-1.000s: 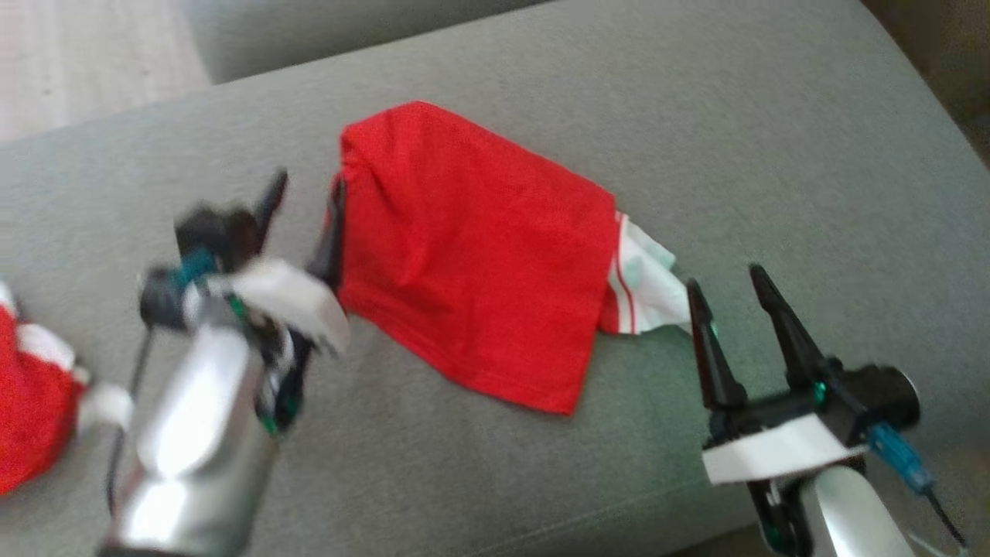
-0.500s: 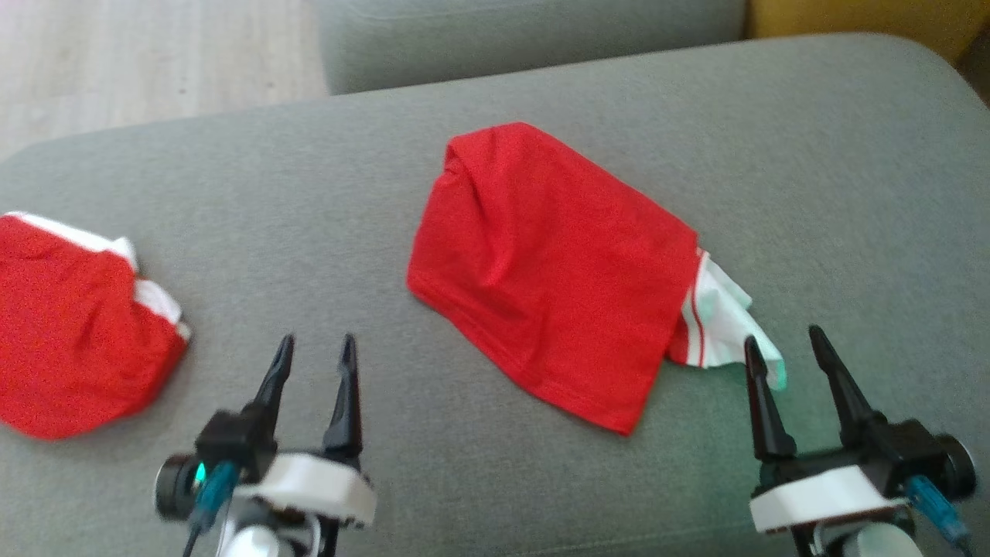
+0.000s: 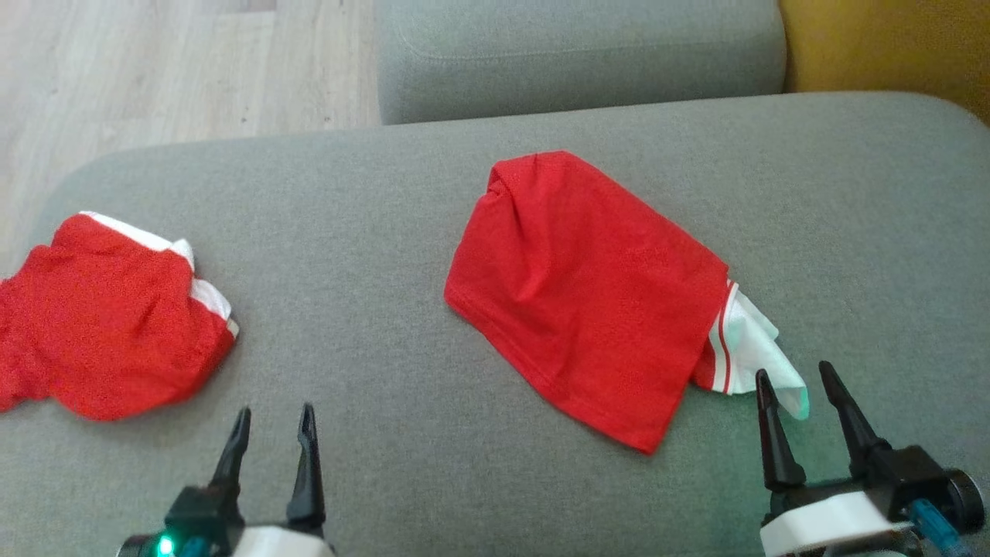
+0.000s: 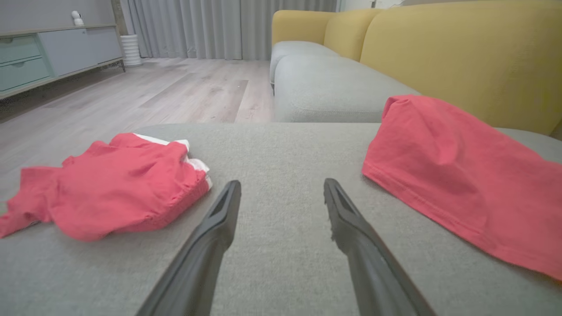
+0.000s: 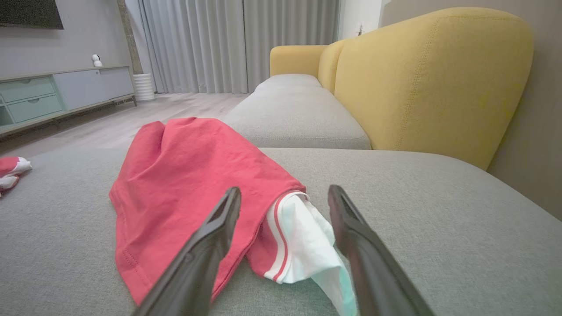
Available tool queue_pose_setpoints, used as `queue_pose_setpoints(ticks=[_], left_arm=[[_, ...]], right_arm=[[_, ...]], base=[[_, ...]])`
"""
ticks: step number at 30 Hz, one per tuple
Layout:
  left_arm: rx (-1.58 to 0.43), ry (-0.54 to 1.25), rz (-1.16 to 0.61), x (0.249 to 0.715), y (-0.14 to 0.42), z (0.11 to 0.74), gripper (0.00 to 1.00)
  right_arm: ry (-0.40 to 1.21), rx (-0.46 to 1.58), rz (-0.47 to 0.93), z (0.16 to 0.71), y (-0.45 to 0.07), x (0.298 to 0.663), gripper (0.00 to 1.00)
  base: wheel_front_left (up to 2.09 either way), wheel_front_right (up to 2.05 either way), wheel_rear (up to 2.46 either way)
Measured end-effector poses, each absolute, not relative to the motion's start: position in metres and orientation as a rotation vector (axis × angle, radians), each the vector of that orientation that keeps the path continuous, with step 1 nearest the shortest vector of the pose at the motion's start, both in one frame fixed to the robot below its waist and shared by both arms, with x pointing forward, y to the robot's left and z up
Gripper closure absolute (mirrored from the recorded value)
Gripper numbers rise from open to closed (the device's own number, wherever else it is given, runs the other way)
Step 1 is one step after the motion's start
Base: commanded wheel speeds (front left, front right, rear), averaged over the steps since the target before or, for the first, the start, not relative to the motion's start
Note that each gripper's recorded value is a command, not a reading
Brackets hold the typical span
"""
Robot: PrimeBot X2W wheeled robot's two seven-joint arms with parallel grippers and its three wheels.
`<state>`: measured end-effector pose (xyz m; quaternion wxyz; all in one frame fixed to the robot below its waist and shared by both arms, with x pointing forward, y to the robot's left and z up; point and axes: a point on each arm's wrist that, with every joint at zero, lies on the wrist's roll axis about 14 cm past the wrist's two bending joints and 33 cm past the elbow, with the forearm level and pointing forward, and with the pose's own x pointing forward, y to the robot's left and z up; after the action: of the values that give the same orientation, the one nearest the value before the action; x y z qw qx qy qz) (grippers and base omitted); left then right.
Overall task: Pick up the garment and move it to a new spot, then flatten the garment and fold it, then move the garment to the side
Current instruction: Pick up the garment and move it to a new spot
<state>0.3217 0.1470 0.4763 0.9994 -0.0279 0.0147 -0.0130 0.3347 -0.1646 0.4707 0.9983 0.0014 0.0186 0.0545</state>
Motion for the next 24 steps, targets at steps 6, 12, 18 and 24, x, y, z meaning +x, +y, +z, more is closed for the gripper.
queue_pose_setpoints(ticks=[6, 12, 18, 24], left_arm=[[-0.036, 0.048, -0.001, 0.309, 0.158, 0.47, 0.0], [-0.032, 0.031, 0.021, 0.306, 0.166, 0.475, 0.0], [-0.036, 0.043, 0.019, 0.302, 0.166, 0.471, 0.0], [-0.033, 0.048, 0.03, 0.301, 0.171, 0.469, 0.0]], right_arm=[[0.038, 0.003, 0.12, 0.47, -0.161, 0.334, 0.0], [0.048, 0.003, 0.134, 0.467, -0.157, 0.332, 0.0], [0.049, 0.003, 0.136, 0.467, -0.157, 0.332, 0.0], [0.05, 0.003, 0.14, 0.467, -0.155, 0.333, 0.0]], base=[[0.0, 0.0, 0.0], [0.0, 0.0, 0.0], [0.0, 0.0, 0.0], [0.0, 0.0, 0.0]])
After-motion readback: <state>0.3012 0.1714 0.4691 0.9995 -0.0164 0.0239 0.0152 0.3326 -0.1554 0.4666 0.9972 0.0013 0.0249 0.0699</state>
